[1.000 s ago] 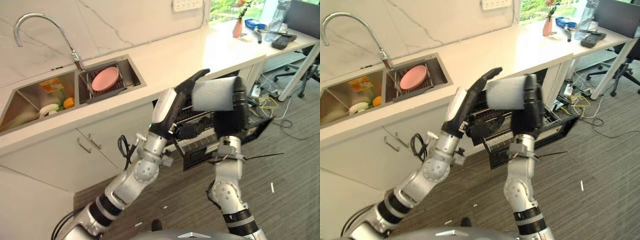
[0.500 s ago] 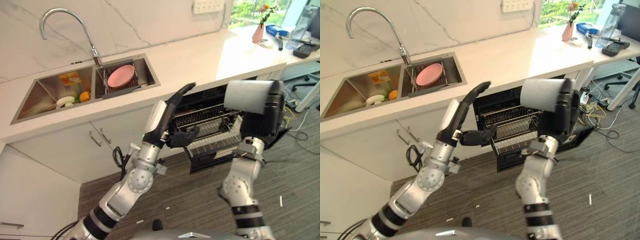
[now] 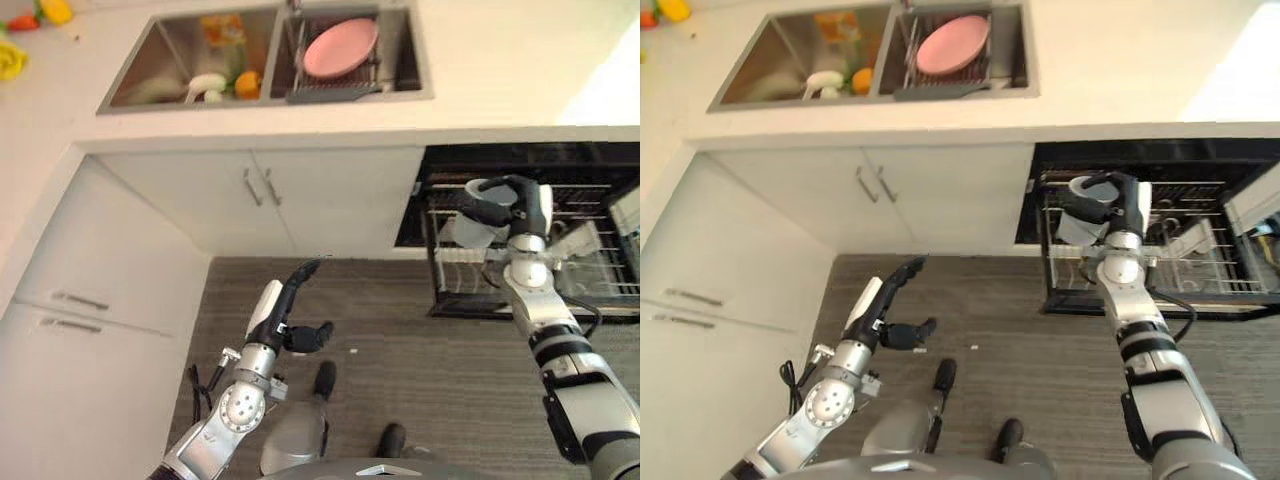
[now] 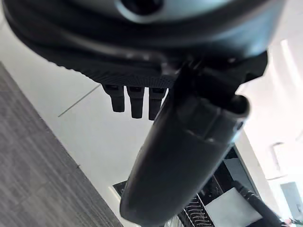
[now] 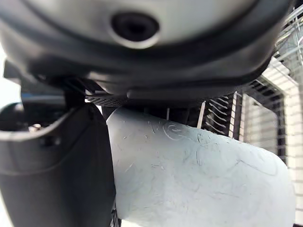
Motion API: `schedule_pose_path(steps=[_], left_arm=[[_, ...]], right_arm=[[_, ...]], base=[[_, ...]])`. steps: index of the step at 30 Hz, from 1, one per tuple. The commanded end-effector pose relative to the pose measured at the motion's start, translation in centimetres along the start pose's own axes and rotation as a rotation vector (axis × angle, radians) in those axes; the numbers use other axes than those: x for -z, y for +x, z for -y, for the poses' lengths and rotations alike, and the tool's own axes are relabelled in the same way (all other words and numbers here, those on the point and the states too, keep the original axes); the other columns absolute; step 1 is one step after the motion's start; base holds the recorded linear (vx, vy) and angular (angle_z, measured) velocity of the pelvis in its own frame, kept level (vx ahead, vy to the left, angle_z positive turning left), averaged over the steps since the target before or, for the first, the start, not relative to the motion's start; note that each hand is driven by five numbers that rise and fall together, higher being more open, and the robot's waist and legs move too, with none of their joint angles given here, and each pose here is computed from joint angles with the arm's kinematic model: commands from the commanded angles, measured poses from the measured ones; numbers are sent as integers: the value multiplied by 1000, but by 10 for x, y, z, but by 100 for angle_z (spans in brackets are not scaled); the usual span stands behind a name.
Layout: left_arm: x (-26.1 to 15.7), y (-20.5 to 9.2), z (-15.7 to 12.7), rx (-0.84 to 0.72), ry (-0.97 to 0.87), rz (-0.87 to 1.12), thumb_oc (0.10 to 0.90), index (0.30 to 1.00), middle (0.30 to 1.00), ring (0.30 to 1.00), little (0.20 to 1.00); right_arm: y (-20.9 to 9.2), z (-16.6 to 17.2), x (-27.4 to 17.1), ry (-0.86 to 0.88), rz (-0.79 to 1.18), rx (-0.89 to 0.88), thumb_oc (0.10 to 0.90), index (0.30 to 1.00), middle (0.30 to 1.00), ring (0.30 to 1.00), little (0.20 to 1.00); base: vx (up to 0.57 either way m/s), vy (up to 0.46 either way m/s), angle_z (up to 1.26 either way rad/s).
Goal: Place the dishes in the dishwasher.
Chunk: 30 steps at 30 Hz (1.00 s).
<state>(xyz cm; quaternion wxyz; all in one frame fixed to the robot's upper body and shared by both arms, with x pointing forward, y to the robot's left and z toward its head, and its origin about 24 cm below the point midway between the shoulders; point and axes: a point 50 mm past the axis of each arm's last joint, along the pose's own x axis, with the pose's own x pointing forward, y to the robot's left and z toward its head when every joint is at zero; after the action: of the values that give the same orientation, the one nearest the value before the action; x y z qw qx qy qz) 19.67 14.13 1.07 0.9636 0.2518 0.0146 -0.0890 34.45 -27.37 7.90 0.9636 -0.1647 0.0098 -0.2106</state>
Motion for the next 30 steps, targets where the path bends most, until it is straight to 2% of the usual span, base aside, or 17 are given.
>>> schedule_pose_path(steps=[1, 8, 9, 11, 22, 25, 30], left_arm=[[-58, 26, -33, -134, -35, 318, 800, 900, 900, 900, 900], [-55, 26, -32, -133, -36, 308, 800, 900, 900, 900, 900], [-38, 19, -34, -131, -12, 243, 800, 900, 900, 900, 900], [-35, 19, -34, -132, -17, 231, 800, 900, 900, 900, 900], [-27, 13, -29, -111, -15, 195, 800, 900, 900, 900, 900], [-26, 15, -30, -115, -26, 188, 800, 900, 900, 900, 900], [-23, 11, -34, -115, -21, 179, 800, 900, 900, 900, 900]], right_arm=[[15, -10, -79, -22, 307, -24, 400, 300, 300, 300, 300], [17, -10, -73, -32, 282, -15, 400, 300, 300, 300, 300], [21, 17, -21, -64, 74, 180, 400, 300, 300, 300, 300], [19, 21, -15, -13, 52, 221, 400, 300, 300, 300, 300], [14, 15, -27, 97, 148, 183, 400, 300, 300, 300, 300], [14, 15, -9, 31, 47, 138, 400, 300, 300, 300, 300], [22, 16, -10, -86, -12, 113, 400, 300, 300, 300, 300]], base=[[-11, 6, 28], [10, -3, 4], [67, -20, 2], [42, -4, 16], [19, 6, 8], [7, -5, -8], [-20, -3, -4]])
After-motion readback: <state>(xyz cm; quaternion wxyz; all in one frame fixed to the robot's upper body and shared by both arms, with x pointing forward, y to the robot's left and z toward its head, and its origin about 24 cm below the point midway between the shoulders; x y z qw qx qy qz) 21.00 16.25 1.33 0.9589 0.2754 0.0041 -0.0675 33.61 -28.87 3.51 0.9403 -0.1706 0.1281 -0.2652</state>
